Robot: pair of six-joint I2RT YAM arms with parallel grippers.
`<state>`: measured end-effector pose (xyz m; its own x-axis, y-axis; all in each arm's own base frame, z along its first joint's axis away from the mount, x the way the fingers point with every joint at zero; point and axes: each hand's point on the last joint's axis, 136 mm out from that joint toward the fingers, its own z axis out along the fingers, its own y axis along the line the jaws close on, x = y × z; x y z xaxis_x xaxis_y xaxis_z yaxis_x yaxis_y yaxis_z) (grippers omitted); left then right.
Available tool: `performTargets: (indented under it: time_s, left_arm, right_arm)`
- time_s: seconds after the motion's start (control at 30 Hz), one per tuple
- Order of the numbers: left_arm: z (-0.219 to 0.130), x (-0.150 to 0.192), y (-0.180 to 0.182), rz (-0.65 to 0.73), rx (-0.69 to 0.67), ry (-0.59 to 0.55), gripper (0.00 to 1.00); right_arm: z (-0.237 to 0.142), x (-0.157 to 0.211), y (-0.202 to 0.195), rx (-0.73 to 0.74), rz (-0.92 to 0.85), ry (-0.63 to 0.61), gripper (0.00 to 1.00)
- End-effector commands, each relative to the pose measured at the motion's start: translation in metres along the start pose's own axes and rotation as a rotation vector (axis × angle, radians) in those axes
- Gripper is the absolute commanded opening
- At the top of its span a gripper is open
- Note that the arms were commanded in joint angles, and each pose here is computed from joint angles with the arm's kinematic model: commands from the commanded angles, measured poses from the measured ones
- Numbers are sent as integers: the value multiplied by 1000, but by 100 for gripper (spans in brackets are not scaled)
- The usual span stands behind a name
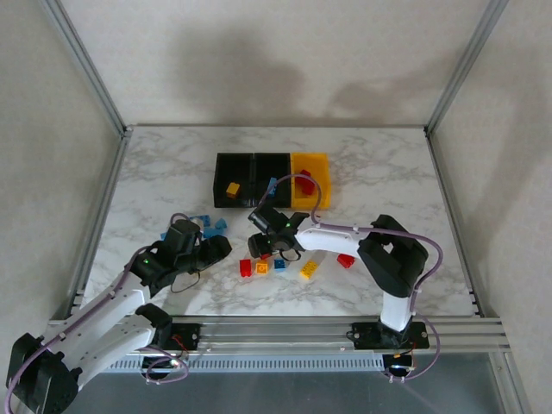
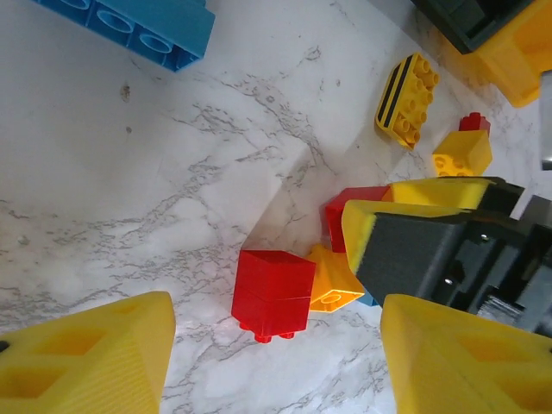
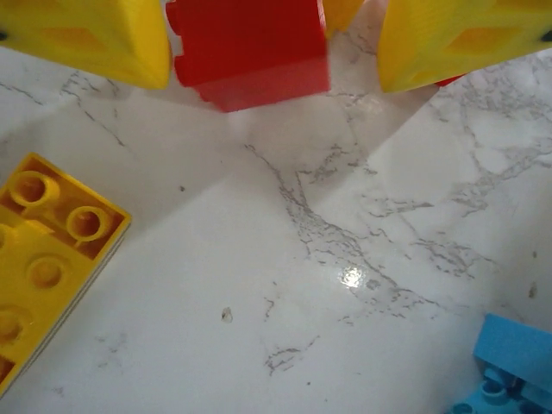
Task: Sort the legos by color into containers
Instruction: Pick up the lego from the center of the table, then place the lego in the container.
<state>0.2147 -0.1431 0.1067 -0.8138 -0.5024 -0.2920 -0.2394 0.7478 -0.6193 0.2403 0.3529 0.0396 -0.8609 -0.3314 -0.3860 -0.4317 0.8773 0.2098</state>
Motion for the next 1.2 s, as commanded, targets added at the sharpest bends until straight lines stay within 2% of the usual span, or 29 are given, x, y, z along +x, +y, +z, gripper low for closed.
performTargets:
  time_s: [0.0,0.1,0.17,0.27,0.67,0.97,1.17]
  left_arm:
    - [2,3,3,2,9,13,65]
    - [3,3,3,-1,11,11,64]
    - [3,2,3,-1,13,10,65]
    - [3,2,3,-1,11,10,65]
    - [2,-7,-20,8,89,-7,65]
    - [8,-24,-53,21,146,-22,65]
    - [14,-29,-75,38,182,-21,65]
  right_arm:
    - [5,4,-4,42,-14,23,57]
    - [9,6,-6,55,-18,35,57]
    - [11,8,-7,60,-20,42,47]
    - [11,6,-7,64,-18,40,42]
    - [-47,-41,-14,63,6,-94,39]
    - [-91,-89,-79,109,117,-206,39]
    - [-108,-120,-130,143,214,-253,39]
